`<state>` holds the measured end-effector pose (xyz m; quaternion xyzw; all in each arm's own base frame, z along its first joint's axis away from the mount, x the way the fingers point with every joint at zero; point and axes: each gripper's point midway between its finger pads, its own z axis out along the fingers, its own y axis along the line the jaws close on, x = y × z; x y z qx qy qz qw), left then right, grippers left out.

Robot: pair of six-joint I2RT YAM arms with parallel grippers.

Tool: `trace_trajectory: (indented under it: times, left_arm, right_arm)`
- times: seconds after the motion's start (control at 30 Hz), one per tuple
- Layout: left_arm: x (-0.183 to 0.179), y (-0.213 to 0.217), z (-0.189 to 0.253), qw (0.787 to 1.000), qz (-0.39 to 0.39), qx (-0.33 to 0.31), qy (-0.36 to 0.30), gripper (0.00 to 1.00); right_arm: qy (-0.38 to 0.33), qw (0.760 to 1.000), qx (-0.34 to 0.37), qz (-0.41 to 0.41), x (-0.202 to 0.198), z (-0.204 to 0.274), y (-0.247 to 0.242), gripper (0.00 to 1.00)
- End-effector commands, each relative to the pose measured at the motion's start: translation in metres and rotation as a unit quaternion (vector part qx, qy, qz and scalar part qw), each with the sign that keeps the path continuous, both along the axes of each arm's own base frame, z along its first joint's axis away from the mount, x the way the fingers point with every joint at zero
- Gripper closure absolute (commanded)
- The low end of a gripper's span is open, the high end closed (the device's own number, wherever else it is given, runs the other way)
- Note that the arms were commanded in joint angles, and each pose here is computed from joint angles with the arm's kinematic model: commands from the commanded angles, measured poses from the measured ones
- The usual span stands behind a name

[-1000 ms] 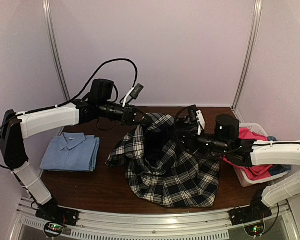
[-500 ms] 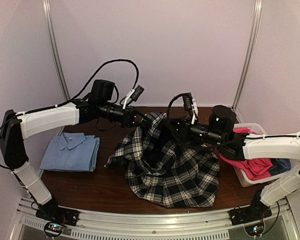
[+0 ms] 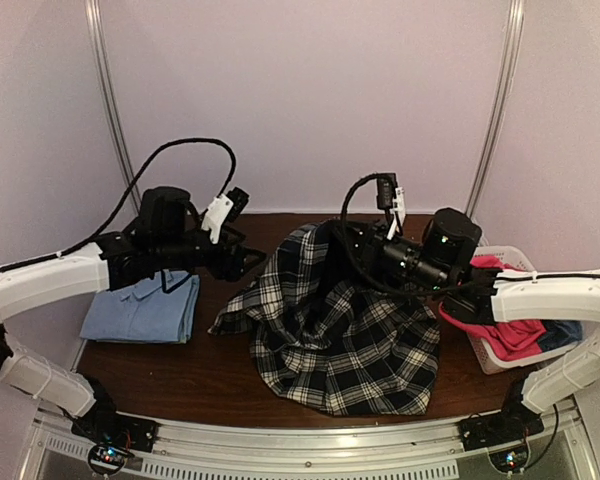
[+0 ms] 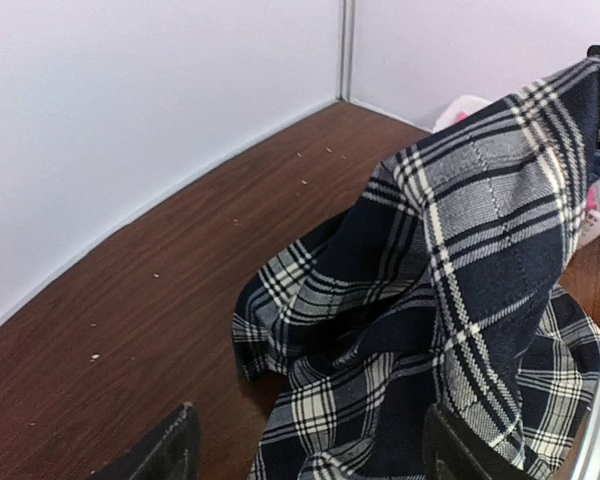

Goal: Fold and stack the mixed laundry pile
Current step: Flatten out the crumpled skirt at the center of the board.

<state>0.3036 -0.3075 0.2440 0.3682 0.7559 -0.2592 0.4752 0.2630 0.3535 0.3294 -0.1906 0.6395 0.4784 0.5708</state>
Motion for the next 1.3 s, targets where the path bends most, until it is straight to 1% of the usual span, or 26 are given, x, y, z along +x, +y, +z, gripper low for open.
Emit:
trace_trajectory:
  times: [0.0, 0.07, 0.13, 0.2, 0.27, 0.33, 0.37, 0.43, 0.47, 0.53, 0.57, 0.6, 0.67, 0.7, 0.73, 0.77, 0.8, 0.83, 0.9, 0.93, 0.97, 1.0, 1.03, 1.1, 1.17, 1.27]
  left_arm:
    - [0.001, 0.029, 0.049, 0.983, 0.137, -0.061, -0.104, 0.22]
    - [-0.007, 0.029, 0.038, 0.980, 0.162, -0.064, -0.096, 0.21]
    - [-0.011, 0.026, 0.031, 0.976, 0.185, -0.057, -0.104, 0.19]
    - [-0.012, 0.029, 0.034, 0.968, 0.215, -0.048, -0.118, 0.18]
    - [-0.014, 0.036, 0.045, 0.962, 0.236, -0.068, -0.123, 0.17]
    - [-0.024, 0.026, 0.054, 0.968, 0.194, -0.094, -0.128, 0.17]
    - [-0.029, 0.016, 0.052, 0.974, 0.166, -0.098, -0.120, 0.17]
    - [-0.037, -0.005, 0.040, 0.986, 0.112, -0.084, -0.096, 0.16]
    - [-0.045, -0.017, 0.034, 0.990, 0.072, -0.081, -0.085, 0.16]
    - [-0.059, -0.036, 0.024, 0.994, 0.009, -0.086, -0.065, 0.14]
    - [-0.063, -0.044, 0.018, 0.995, -0.010, -0.090, -0.050, 0.13]
    - [-0.064, -0.050, 0.012, 0.995, -0.020, -0.086, -0.037, 0.13]
    - [-0.055, -0.056, 0.001, 0.997, -0.005, -0.077, -0.018, 0.12]
    - [-0.048, -0.055, -0.004, 0.997, 0.016, -0.072, -0.015, 0.11]
    - [-0.036, -0.052, -0.008, 0.997, 0.043, -0.065, -0.008, 0.14]
    - [-0.025, -0.046, -0.015, 0.996, 0.066, -0.062, 0.005, 0.19]
    - [-0.015, -0.037, -0.023, 0.994, 0.085, -0.066, 0.023, 0.28]
    - [-0.010, -0.029, -0.027, 0.991, 0.090, -0.088, 0.040, 0.37]
    - [-0.004, -0.015, -0.028, 0.984, 0.067, -0.150, 0.065, 0.65]
    - [-0.001, -0.010, -0.026, 0.981, 0.054, -0.172, 0.066, 0.78]
    - [0.004, -0.005, -0.027, 0.980, 0.047, -0.179, 0.069, 0.90]
    - [0.008, -0.002, -0.029, 0.982, 0.042, -0.172, 0.071, 0.97]
    - [0.010, 0.000, -0.036, 0.985, 0.039, -0.153, 0.075, 1.00]
    - [0.013, 0.001, -0.045, 0.991, 0.038, -0.109, 0.073, 1.00]
    - [0.021, 0.008, -0.056, 0.993, 0.059, -0.072, 0.073, 1.00]
    - [0.033, 0.021, -0.075, 0.991, 0.095, -0.038, 0.089, 1.00]
  right_arm:
    - [-0.031, 0.994, 0.061, -0.084, 0.017, 0.048, -0.007, 1.00]
    - [-0.029, 0.991, 0.073, -0.107, 0.024, 0.053, -0.006, 1.00]
    - [-0.030, 0.989, 0.079, -0.123, 0.028, 0.058, -0.001, 1.00]
    - [-0.037, 0.986, 0.075, -0.143, 0.030, 0.062, 0.004, 1.00]
    - [-0.036, 0.983, 0.074, -0.167, 0.034, 0.063, 0.003, 1.00]
    - [-0.040, 0.978, 0.075, -0.190, 0.038, 0.068, -0.003, 1.00]
    - [-0.044, 0.976, 0.075, -0.199, 0.039, 0.071, -0.006, 1.00]
    - [-0.052, 0.973, 0.073, -0.212, 0.041, 0.077, -0.010, 1.00]
    - [-0.058, 0.973, 0.072, -0.214, 0.041, 0.081, -0.011, 1.00]
    - [-0.063, 0.973, 0.070, -0.213, 0.040, 0.088, -0.009, 1.00]
    - [-0.066, 0.973, 0.072, -0.209, 0.039, 0.091, -0.008, 1.00]
    - [-0.065, 0.974, 0.072, -0.203, 0.039, 0.094, -0.006, 1.00]
    - [-0.062, 0.976, 0.072, -0.196, 0.038, 0.097, -0.003, 1.00]
    - [-0.058, 0.977, 0.074, -0.192, 0.038, 0.097, -0.003, 1.00]
    - [-0.058, 0.978, 0.077, -0.186, 0.036, 0.098, -0.003, 1.00]
    - [-0.058, 0.979, 0.084, -0.177, 0.032, 0.099, -0.003, 1.00]
    - [-0.058, 0.980, 0.090, -0.166, 0.028, 0.101, -0.003, 1.00]
    - [-0.055, 0.982, 0.088, -0.159, 0.025, 0.101, -0.002, 1.00]
    - [-0.053, 0.984, 0.088, -0.144, 0.020, 0.104, -0.003, 1.00]
    - [-0.050, 0.985, 0.089, -0.138, 0.017, 0.104, -0.004, 1.00]
    - [-0.047, 0.986, 0.089, -0.133, 0.014, 0.102, -0.005, 1.00]
    - [-0.042, 0.987, 0.086, -0.127, 0.012, 0.099, -0.006, 1.00]
    - [-0.038, 0.988, 0.082, -0.125, 0.010, 0.097, -0.008, 1.00]
    - [-0.026, 0.990, 0.067, -0.121, 0.008, 0.083, -0.010, 1.00]
    - [-0.010, 0.992, 0.057, -0.109, 0.004, 0.066, -0.009, 1.00]
    - [0.038, 0.997, 0.046, -0.049, -0.009, 0.027, 0.005, 1.00]
